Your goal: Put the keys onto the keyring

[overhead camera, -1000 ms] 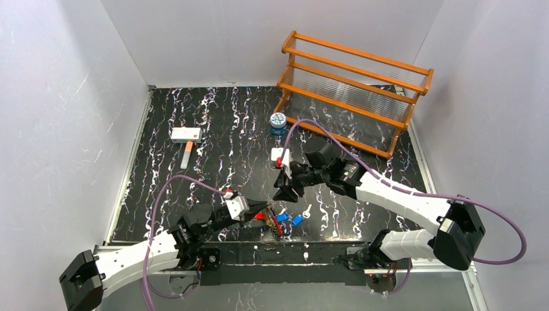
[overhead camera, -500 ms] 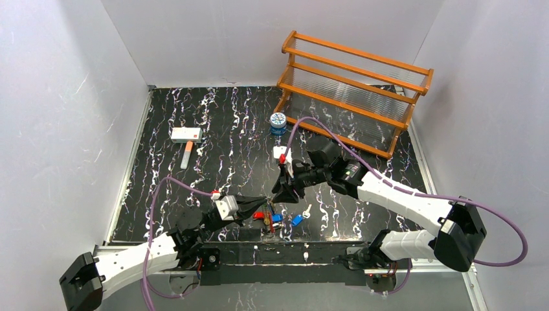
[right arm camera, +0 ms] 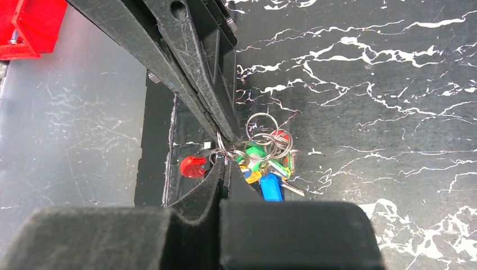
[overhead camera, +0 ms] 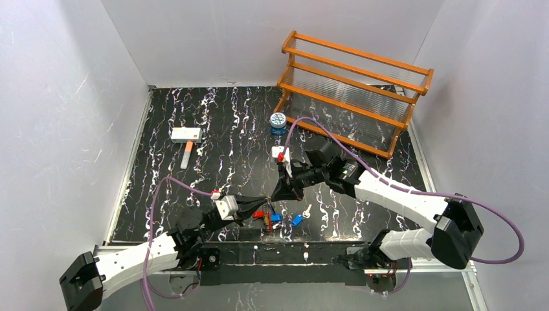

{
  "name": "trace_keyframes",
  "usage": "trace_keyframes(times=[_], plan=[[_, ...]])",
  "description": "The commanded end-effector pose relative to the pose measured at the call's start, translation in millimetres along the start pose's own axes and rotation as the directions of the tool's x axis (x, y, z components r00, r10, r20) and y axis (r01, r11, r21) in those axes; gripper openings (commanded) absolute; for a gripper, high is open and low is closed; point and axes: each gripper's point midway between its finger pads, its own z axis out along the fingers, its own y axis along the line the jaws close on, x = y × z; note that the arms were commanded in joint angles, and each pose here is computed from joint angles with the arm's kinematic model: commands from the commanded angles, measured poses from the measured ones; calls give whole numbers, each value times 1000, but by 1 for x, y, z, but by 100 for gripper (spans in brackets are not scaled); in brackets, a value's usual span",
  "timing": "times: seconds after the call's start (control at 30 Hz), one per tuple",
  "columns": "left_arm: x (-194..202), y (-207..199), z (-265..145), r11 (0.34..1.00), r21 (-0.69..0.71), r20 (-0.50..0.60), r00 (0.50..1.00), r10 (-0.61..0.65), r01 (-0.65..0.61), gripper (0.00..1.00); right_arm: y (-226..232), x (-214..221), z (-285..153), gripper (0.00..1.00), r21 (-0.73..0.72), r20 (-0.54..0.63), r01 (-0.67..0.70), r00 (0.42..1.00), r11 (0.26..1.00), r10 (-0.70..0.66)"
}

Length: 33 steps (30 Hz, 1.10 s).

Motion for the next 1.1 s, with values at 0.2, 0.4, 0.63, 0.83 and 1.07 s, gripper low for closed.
trace_keyframes(times=[0.2, 0.4, 0.63, 0.83, 1.07], plan=[[-24, -3, 1, 1000, 19, 94, 995, 20, -22, 0, -11, 4, 2, 1, 38, 0, 5, 1000, 999, -5], [-27, -5, 1, 999, 32, 109, 994, 31, -34, 0, -14, 17, 7, 1, 24, -25, -26, 999, 999, 26], [-32, -5, 0, 999, 31, 129, 991, 31, -35, 0, -15, 23, 15, 1, -12, -34, -44, 998, 999, 44], [-33, -6, -1, 999, 34, 134, 991, 30, -35, 0, -12, 24, 19, 14, -66, -6, 14, 1000, 998, -14], [-35, -7, -1, 999, 38, 141, 990, 31, -37, 0, -31, 22, 14, 49, 69, 44, 96, 994, 993, -100]])
